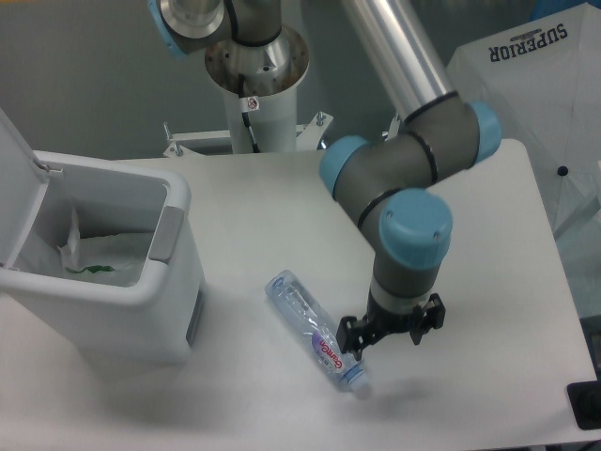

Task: Place the trash in the trash can
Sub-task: 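Move the open gripper down to the water bottle's cap end, then align and close the gripper around the bottle's neck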

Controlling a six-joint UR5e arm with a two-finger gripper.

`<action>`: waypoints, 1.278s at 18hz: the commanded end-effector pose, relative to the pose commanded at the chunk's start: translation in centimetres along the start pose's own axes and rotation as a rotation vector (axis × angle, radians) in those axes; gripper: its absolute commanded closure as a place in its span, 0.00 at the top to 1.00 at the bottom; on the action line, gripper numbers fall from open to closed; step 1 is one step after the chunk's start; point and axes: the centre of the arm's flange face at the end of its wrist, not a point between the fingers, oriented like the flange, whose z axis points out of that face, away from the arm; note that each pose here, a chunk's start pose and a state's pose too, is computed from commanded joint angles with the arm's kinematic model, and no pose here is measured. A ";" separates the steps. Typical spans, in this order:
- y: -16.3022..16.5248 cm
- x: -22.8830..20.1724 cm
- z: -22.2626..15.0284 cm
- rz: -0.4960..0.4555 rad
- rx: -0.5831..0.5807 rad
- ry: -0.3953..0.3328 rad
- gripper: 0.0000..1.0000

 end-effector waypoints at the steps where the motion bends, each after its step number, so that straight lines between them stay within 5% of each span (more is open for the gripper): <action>1: -0.2 0.0 0.1 -0.021 0.001 -0.002 1.00; 16: -1.2 3.5 6.4 -0.046 -0.067 -0.097 1.00; 23: -1.1 4.2 7.5 -0.057 -0.078 -0.098 0.86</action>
